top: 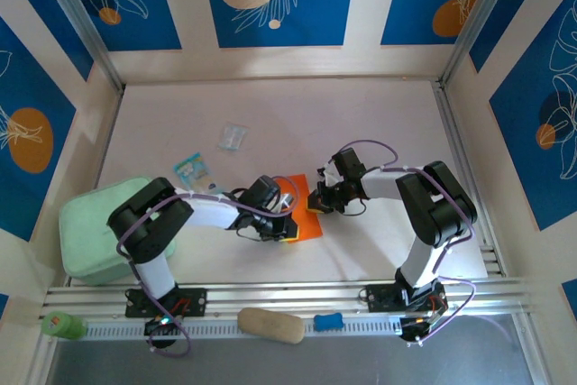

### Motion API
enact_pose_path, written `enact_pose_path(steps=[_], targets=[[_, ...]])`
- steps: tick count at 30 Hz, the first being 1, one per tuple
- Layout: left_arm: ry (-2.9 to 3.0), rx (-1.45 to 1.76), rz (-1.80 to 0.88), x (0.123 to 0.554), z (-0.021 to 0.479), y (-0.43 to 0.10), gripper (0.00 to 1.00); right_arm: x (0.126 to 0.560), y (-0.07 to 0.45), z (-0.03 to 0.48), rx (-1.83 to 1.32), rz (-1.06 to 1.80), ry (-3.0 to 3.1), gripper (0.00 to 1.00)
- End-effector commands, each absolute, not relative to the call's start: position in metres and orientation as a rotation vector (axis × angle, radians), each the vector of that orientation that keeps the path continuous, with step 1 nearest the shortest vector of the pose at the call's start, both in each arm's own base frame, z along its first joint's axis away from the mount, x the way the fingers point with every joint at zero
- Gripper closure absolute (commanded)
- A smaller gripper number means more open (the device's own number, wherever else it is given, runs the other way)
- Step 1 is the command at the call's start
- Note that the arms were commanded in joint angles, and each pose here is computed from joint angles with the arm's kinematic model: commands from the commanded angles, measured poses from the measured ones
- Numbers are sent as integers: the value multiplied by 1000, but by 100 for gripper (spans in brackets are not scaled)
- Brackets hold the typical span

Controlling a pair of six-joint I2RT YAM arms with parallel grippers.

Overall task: Fold a paper plane with a square sheet of paper (pick it up from the middle)
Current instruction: First fold the square sheet of paper in half at the center of the table.

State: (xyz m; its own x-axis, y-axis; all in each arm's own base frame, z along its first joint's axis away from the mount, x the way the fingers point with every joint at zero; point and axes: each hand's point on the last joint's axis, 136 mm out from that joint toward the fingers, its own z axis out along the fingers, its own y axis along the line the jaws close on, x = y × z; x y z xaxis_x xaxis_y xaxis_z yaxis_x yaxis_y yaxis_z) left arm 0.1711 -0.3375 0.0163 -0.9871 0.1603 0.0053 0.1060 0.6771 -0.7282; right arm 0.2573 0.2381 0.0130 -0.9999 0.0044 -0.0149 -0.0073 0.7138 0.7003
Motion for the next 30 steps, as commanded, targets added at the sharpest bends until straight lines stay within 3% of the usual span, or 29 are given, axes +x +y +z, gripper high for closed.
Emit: enact_pose_path(steps=[1,15,30], targets=[[-2785,-177,1037,145,-12,-313,94,235,216,-18,100,1018,3047,96],[-2882,-322,1048,153,9,-307,95,237,216,-16,100,1021,3046,96],[-2948,-316,1303,204,58,-347,93,235,215,-14,102,1022,3040,96]])
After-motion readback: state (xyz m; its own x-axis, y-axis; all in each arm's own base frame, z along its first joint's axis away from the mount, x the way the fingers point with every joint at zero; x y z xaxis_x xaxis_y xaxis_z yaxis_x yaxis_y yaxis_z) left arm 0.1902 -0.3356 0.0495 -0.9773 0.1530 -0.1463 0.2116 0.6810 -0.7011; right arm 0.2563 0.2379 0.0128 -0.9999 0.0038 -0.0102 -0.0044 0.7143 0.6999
